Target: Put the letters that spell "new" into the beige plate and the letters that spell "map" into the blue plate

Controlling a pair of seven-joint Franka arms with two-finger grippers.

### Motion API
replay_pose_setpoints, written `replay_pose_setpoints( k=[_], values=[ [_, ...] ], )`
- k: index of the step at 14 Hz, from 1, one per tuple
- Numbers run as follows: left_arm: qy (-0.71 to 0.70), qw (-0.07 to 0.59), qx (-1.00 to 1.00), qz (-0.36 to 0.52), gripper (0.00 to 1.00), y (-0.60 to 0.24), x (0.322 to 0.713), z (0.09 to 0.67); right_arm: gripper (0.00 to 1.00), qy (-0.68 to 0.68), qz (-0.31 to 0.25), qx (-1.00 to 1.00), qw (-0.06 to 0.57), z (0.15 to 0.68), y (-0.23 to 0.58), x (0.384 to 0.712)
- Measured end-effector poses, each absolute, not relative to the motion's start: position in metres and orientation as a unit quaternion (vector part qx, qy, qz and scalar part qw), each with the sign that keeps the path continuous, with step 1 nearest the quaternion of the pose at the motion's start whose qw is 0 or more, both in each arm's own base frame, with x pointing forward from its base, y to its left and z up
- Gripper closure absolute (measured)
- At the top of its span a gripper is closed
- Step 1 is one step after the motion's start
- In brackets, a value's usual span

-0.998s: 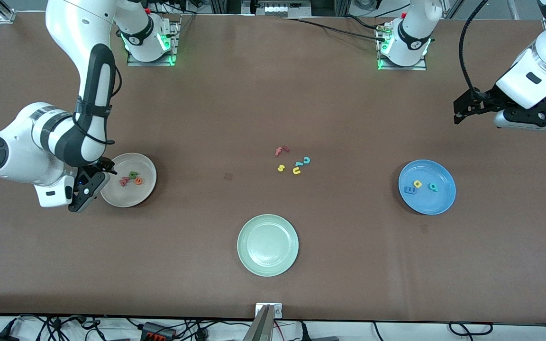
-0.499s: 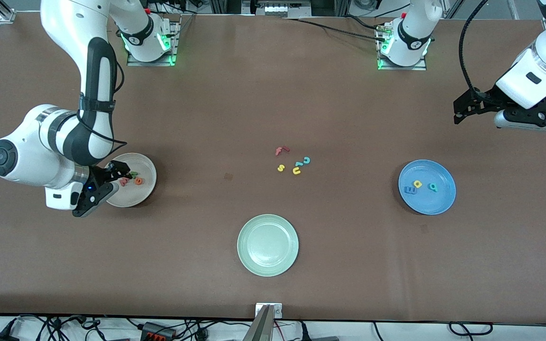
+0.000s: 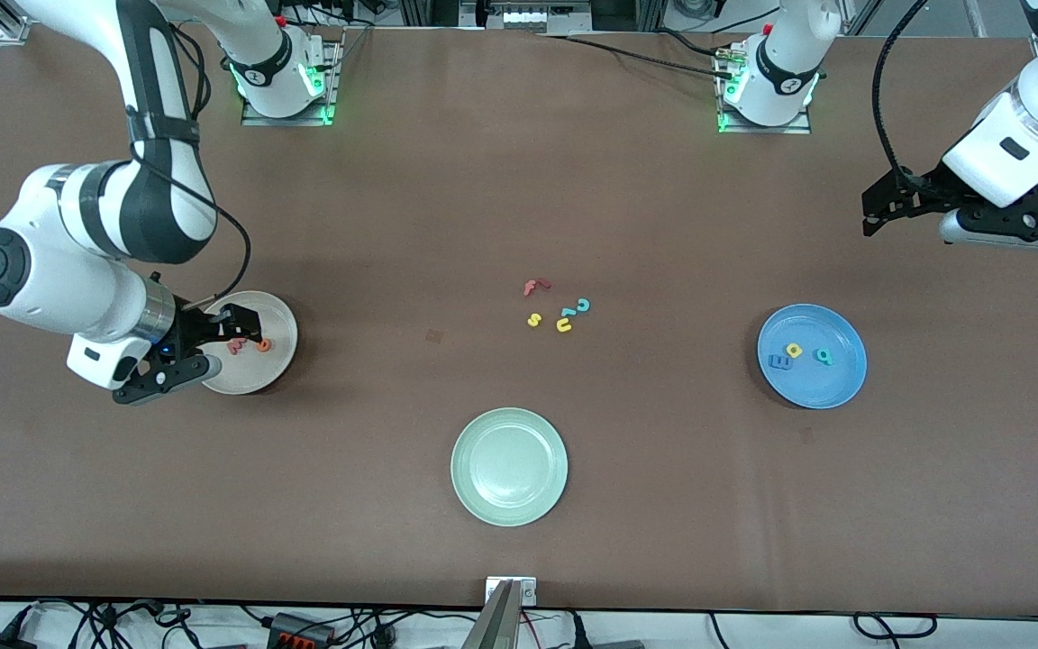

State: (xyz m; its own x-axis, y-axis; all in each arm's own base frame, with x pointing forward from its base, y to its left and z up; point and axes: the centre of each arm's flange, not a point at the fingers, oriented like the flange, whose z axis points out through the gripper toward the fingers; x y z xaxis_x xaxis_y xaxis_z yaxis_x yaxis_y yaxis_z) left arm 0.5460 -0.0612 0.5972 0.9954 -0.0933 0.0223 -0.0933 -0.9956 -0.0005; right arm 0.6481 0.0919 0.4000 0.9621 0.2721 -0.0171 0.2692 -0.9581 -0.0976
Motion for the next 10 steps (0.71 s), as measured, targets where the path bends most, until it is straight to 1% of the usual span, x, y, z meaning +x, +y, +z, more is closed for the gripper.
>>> replay_pose_setpoints(
  k=[6, 10],
  values=[
    [-0.047, 0.000, 0.999, 0.011, 0.00, -0.061, 0.546, 0.597, 0.00, -0.026, 0.011, -0.999, 0.015, 0.432, 0.086, 0.641],
    [-0.047, 0.000, 0.999, 0.011, 0.00, -0.061, 0.546, 0.597, 0.00, -0.011, 0.010, -1.000, 0.005, 0.443, 0.065, 0.639]
  ],
)
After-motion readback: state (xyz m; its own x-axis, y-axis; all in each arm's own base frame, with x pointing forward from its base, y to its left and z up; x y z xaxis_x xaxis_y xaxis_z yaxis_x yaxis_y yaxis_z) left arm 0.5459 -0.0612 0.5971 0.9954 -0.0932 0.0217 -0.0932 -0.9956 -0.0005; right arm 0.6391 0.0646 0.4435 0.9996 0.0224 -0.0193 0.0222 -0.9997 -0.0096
